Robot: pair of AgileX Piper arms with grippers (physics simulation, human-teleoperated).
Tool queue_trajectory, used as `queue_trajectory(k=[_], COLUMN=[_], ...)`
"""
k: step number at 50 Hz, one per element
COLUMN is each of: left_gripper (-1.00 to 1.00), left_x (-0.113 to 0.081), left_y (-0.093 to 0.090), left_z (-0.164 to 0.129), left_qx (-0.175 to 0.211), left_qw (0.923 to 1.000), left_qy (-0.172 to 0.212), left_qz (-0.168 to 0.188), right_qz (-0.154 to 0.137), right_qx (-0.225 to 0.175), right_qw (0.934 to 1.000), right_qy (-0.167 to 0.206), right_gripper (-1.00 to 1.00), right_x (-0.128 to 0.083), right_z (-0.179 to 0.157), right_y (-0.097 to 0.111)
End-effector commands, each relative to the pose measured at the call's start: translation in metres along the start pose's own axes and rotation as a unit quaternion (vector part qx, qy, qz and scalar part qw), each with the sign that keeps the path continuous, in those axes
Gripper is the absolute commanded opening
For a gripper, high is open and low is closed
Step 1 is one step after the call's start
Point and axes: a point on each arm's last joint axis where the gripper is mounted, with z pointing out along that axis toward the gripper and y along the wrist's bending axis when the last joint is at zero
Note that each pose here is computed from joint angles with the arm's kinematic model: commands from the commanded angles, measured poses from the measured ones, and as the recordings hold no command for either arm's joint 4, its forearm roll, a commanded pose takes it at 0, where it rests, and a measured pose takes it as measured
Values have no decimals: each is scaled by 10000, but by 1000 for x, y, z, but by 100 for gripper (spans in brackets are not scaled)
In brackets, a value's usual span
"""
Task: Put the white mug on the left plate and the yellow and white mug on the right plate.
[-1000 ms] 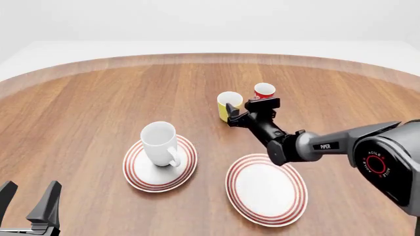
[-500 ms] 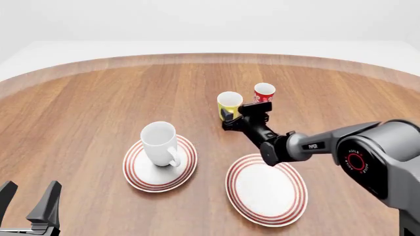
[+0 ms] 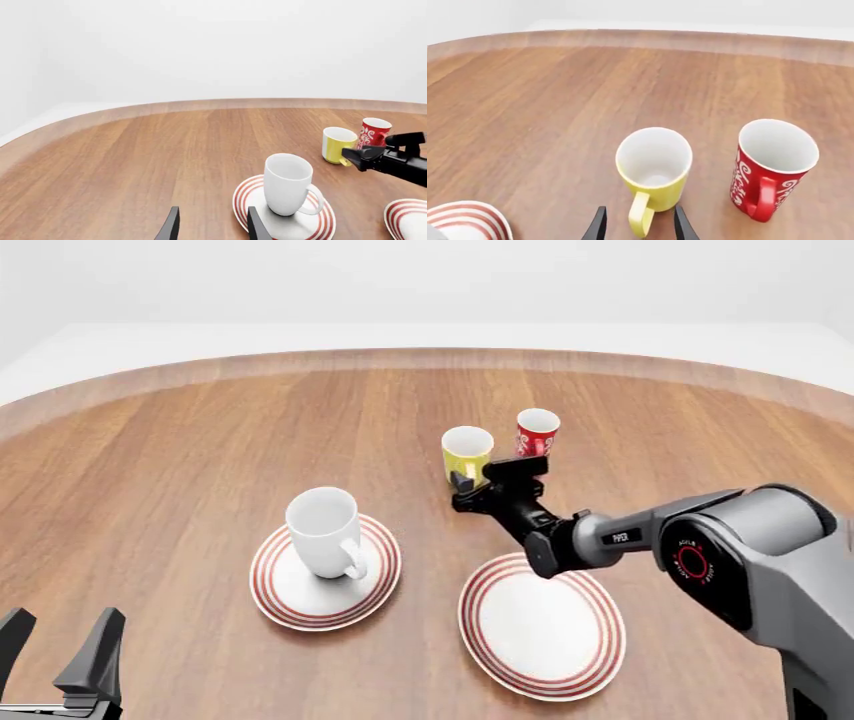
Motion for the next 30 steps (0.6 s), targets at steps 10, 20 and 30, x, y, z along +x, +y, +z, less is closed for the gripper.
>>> queue_trajectory(k=[10, 20, 30], left_gripper=[100, 100, 100], left_x=[0, 0, 0], left_y=[0, 0, 0], left_z=[0, 0, 0], left_qx=[0, 0, 0], left_qw=[10000, 10000, 10000], left_qy=[0, 0, 0], left_qz=[0, 0, 0], right_qz=[34, 39, 36], right_qx=[-22, -27, -53], right_qw=[9999, 9998, 9997], right_qy=[162, 202, 230], right_gripper=[100, 100, 100], right_x=[13, 17, 20], right_z=[12, 15, 18], right_y=[2, 3, 5])
